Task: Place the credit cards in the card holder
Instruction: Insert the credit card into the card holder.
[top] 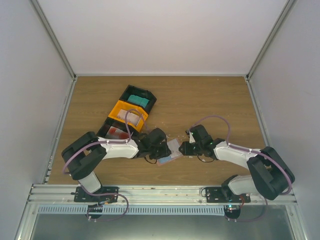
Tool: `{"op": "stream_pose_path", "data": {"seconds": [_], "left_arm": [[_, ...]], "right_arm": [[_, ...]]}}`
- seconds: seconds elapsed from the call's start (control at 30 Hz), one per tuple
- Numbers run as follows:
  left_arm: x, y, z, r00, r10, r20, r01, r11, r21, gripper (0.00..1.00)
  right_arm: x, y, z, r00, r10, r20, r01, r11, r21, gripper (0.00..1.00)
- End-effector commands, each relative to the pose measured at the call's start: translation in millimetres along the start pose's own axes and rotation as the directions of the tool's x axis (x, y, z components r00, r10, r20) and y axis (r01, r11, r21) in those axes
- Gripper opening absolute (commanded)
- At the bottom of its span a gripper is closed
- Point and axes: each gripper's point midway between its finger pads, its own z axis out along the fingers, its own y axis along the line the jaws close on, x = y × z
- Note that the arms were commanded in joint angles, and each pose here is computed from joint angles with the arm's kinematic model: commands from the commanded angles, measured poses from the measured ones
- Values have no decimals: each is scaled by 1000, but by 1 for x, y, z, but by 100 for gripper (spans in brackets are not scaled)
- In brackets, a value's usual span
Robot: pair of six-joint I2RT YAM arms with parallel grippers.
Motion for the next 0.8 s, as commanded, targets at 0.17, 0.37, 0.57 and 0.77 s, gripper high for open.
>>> {"op": "stream_pose_path", "data": {"seconds": [0.17,0.37,0.57,0.77], "left_arm": [[-9,-7,14,998,59,11,-58,998,-21,18],[-8,-5,22,998,59,-5,-59,998,-31,17],[-7,-15,27,996,85,-14,-85,996,33,18],[-9,-37,27,987,159,-1,-158,980,122,18]], "right_arm": [[34,-18,4,993,4,-116,3,998,57,33],[33,-18,4,993,3,-114,3,998,57,33],[33,-13,4,993,-7,-116,11,999,30,33],[33,0,3,992,-35,-123,31,999,-40,33]]}}
